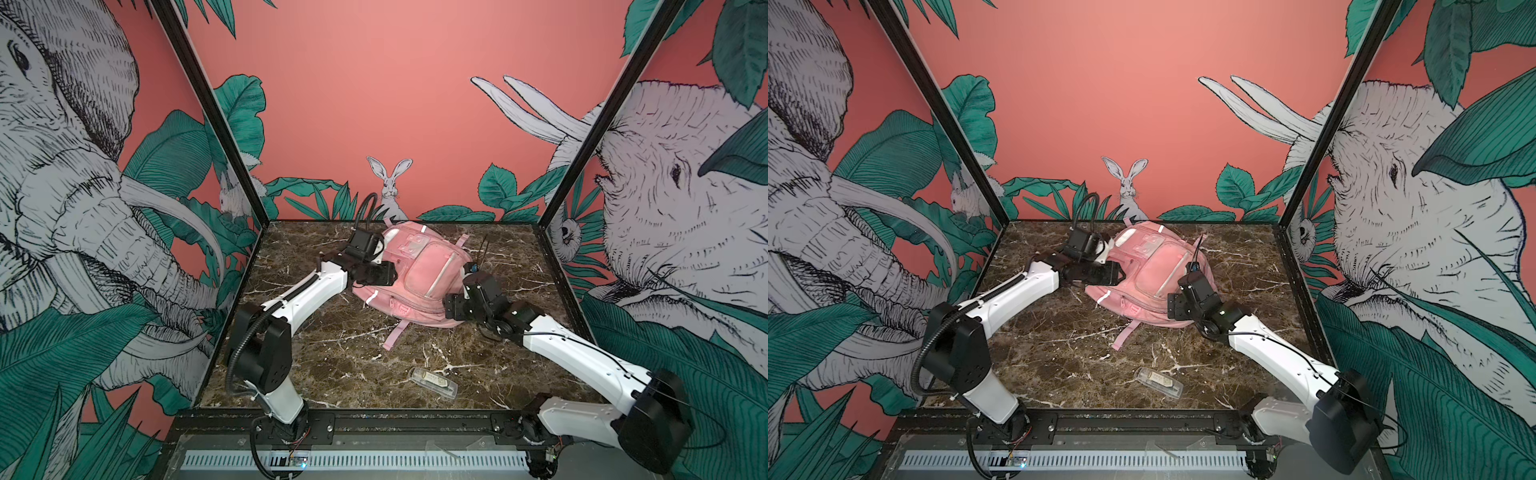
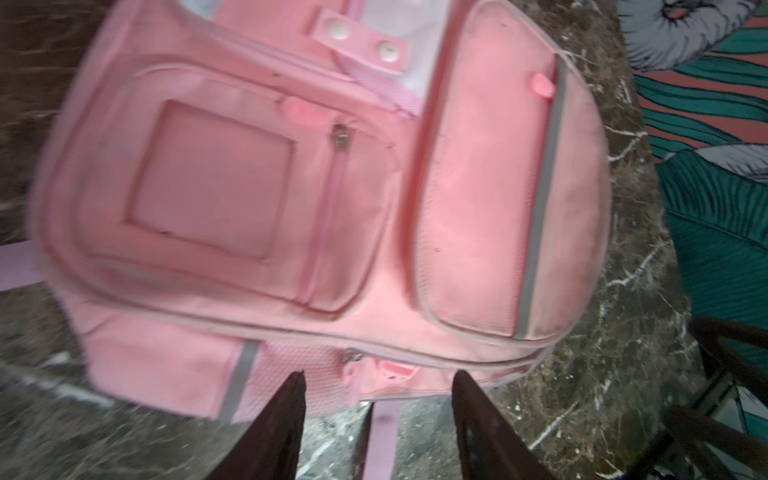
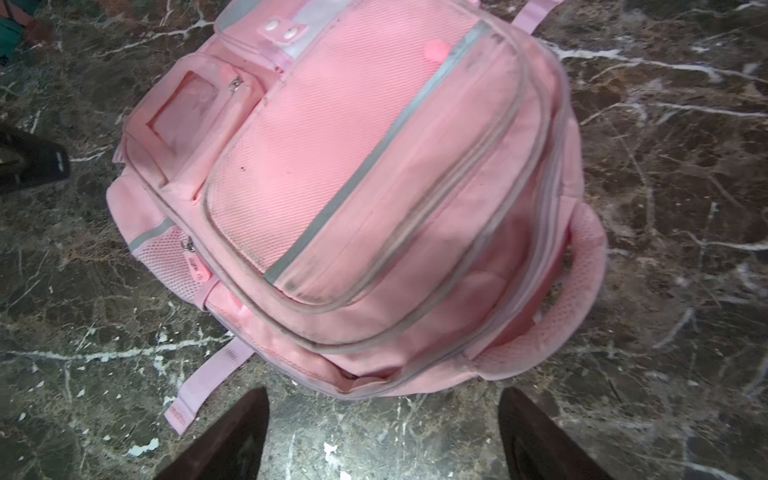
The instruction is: Pack the student bag
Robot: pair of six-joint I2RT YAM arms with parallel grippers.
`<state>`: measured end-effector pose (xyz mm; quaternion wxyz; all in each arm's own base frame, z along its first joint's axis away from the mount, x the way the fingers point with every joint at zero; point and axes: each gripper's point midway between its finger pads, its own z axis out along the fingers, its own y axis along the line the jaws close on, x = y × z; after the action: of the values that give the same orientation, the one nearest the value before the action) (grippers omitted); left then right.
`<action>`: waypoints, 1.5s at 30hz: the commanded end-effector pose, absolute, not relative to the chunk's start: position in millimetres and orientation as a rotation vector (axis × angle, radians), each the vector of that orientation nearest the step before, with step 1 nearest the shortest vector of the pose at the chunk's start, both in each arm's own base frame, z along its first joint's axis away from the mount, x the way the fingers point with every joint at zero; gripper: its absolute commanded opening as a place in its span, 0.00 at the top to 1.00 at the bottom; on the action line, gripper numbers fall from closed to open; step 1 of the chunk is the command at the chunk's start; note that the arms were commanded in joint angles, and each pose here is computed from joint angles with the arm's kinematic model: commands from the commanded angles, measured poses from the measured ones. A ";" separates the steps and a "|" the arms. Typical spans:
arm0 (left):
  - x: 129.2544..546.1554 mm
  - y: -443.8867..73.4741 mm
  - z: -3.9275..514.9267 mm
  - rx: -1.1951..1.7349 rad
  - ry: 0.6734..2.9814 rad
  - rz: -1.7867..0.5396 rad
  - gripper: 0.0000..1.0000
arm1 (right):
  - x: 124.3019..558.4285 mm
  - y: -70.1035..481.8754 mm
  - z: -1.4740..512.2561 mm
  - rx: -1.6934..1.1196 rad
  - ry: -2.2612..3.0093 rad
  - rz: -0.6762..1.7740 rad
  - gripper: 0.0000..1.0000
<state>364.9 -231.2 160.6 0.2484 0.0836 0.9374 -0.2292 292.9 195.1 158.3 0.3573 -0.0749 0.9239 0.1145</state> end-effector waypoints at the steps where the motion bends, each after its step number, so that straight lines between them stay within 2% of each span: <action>1: 366.9 -196.5 155.7 0.101 2.548 -0.584 0.44 | 297.1 219.5 165.6 -0.239 2.352 0.318 0.19; 8: 374.3 -151.5 124.1 -0.118 2.566 -0.615 0.45 | 291.9 263.5 158.0 -0.344 2.361 0.324 0.23; 18: 398.9 -165.6 85.9 -0.119 2.588 -0.776 0.45 | 282.1 305.4 143.8 -0.424 2.386 0.367 0.23; 23: 401.6 -164.6 73.0 -0.134 2.617 -0.759 0.46 | 282.7 305.0 129.0 -0.395 2.418 0.349 0.26; 32: 396.9 -160.8 64.5 -0.141 2.631 -0.743 0.59 | 278.9 328.2 91.6 -0.440 2.530 0.429 0.32; 38: 394.6 -160.8 52.5 -0.145 2.649 -0.748 0.62 | 289.0 322.0 80.8 -0.383 2.579 0.437 0.37; 45: 388.0 -160.6 46.7 -0.144 2.659 -0.757 0.83 | 303.4 294.9 72.7 -0.328 2.614 0.368 0.40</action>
<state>392.6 -155.9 46.7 0.1864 -0.0564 0.9471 -0.2550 294.7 304.8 70.1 0.2351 -0.1293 0.9524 0.1447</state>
